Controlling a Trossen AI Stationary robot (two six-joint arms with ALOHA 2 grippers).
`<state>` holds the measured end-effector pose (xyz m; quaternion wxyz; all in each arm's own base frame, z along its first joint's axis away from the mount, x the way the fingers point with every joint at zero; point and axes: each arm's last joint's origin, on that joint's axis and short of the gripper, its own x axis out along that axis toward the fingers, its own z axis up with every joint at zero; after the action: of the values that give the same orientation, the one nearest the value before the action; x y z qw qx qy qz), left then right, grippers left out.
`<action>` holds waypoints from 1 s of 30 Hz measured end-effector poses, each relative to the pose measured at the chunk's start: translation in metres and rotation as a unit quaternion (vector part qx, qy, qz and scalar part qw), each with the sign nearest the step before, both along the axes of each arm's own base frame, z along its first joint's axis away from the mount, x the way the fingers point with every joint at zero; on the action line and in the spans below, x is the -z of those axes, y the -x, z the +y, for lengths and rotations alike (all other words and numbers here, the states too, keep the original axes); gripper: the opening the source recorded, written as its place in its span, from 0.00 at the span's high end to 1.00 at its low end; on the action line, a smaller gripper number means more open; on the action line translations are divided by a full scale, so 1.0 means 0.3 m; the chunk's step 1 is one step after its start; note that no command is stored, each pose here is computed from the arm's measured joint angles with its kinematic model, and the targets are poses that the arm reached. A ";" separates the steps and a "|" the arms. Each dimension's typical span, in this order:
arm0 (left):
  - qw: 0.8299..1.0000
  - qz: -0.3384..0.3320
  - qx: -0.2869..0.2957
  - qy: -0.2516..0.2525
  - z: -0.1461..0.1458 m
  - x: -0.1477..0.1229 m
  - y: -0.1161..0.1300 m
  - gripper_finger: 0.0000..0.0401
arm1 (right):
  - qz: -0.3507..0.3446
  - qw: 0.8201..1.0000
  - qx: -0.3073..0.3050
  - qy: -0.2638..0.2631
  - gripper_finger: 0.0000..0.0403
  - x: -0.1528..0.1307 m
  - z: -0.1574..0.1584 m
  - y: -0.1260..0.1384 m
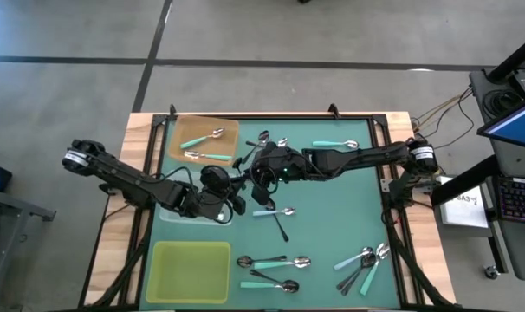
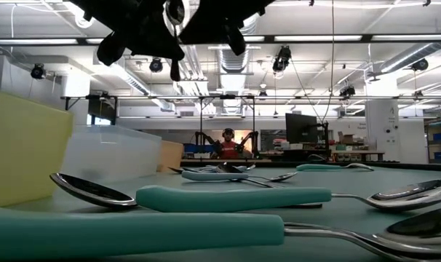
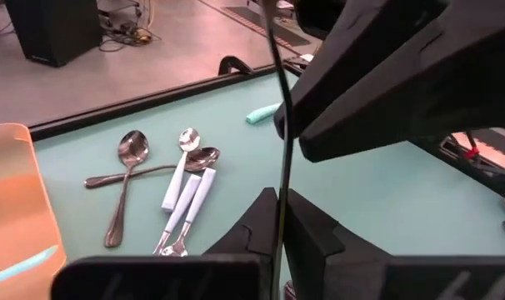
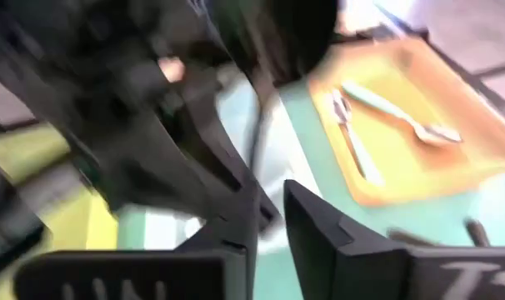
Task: Sort silverware by color (type)
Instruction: Put the black spoon into the yellow bin
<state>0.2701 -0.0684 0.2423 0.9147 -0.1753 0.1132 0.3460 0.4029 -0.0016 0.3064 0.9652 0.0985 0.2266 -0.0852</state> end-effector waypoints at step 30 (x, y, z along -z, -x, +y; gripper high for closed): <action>0.766 0.350 0.415 0.345 -0.329 0.048 0.323 1.00 | 0.404 0.898 0.134 -0.106 0.75 0.196 0.085 0.280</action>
<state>0.1730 -0.1672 0.2279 0.7439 -0.2817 0.5988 -0.0929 0.3188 0.0240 0.2475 0.7536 0.1870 0.5899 -0.2217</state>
